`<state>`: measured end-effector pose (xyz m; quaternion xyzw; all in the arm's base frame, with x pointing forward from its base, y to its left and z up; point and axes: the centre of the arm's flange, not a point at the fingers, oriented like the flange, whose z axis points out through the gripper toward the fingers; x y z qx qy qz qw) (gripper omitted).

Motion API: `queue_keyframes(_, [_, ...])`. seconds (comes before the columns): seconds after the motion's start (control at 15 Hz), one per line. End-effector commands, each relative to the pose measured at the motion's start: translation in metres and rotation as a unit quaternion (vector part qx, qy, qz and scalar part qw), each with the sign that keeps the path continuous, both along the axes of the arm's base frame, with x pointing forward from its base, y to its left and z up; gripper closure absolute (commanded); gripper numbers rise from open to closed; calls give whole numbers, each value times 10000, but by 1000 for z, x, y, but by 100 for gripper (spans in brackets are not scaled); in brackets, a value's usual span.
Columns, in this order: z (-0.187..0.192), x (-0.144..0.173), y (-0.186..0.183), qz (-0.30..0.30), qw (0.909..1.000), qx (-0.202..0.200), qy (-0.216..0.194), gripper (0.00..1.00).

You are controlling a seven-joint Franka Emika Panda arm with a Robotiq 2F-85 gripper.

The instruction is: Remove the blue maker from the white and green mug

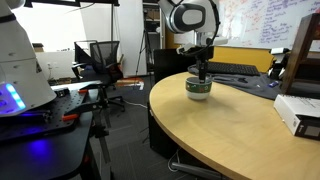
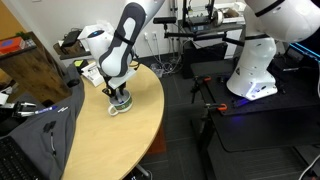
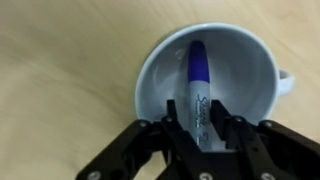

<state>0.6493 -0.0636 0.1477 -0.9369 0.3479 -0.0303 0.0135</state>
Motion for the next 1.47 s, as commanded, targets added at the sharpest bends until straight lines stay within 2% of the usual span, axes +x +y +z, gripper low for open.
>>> queue_keyframes(0.0, [-5,2,-1,-77,9999,-120,-89,77])
queue_keyframes(0.07, [-6,2,0,-23,9999,-112,-108,85])
queue_keyframes(0.27, [-2,0,5,146,9995,-215,-187,98])
queue_keyframes(0.33, [1,-1,7,184,9992,-278,-233,94])
queue_keyframes(0.47, [13,-4,9,253,9982,-443,-299,94])
queue_keyframes(0.6, [32,-9,7,356,9980,-412,-320,94])
queue_keyframes(0.8, [73,-15,-1,926,9956,78,-145,94])
queue_keyframes(0.93, [99,-22,-8,1390,9902,107,97,94])
queue_keyframes(1.13, [123,-28,-37,2074,9760,328,578,94])
queue_keyframes(1.2, [125,-30,-46,2265,9703,401,754,94])
queue_keyframes(1.4, [97,-37,-71,2917,9481,261,1241,94])
